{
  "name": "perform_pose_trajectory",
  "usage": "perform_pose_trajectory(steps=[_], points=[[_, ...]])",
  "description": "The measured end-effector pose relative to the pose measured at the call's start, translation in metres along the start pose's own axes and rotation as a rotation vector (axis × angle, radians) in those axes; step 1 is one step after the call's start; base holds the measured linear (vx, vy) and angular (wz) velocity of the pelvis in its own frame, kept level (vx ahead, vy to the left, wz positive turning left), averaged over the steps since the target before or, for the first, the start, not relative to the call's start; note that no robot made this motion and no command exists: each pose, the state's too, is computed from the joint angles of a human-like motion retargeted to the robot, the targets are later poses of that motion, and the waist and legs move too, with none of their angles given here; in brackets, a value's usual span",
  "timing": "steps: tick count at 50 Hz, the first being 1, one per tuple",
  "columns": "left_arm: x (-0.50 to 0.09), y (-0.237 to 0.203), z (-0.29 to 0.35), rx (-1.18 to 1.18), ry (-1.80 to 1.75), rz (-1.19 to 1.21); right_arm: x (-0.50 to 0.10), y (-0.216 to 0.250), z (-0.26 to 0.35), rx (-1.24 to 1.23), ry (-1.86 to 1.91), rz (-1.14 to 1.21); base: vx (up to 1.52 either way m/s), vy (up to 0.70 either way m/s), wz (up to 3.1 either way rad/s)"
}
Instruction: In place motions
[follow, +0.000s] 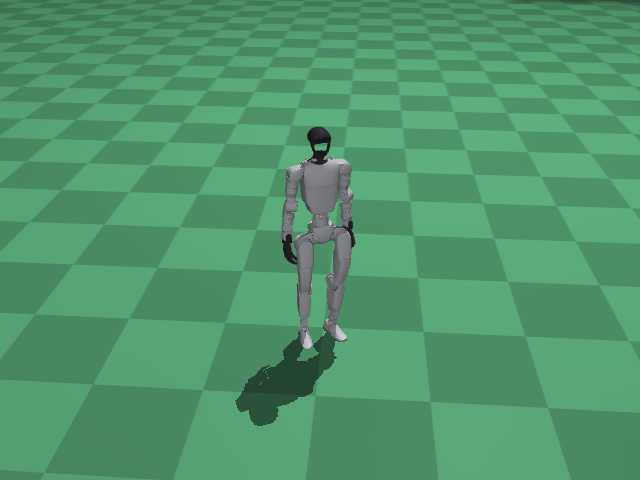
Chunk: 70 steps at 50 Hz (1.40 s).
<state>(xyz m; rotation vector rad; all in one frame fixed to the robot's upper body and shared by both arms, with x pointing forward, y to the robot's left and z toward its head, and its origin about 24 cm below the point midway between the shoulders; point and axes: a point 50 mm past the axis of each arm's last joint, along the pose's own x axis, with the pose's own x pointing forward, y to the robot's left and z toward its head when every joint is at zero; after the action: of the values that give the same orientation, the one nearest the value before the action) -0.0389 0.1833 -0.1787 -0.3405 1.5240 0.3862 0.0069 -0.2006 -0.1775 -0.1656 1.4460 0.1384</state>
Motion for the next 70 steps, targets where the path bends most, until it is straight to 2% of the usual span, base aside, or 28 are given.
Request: perform_pose_trajectory(steps=[12, 32, 70], points=[[0.0, 0.0, -0.003, 0.01, 0.009, -0.003, -0.003, -0.002, -0.019, 0.027, 0.071, -0.018, 0.0, 0.0, 0.0], [-0.001, 0.003, -0.006, 0.018, 0.018, 0.006, 0.0, 0.001, -0.003, 0.019, 0.006, 0.001, 0.0, 0.0, 0.0], [-0.001, 0.005, -0.008, 0.028, 0.028, 0.015, -0.001, -0.002, -0.006, 0.041, 0.029, -0.006, 0.0, -0.01, -0.01]])
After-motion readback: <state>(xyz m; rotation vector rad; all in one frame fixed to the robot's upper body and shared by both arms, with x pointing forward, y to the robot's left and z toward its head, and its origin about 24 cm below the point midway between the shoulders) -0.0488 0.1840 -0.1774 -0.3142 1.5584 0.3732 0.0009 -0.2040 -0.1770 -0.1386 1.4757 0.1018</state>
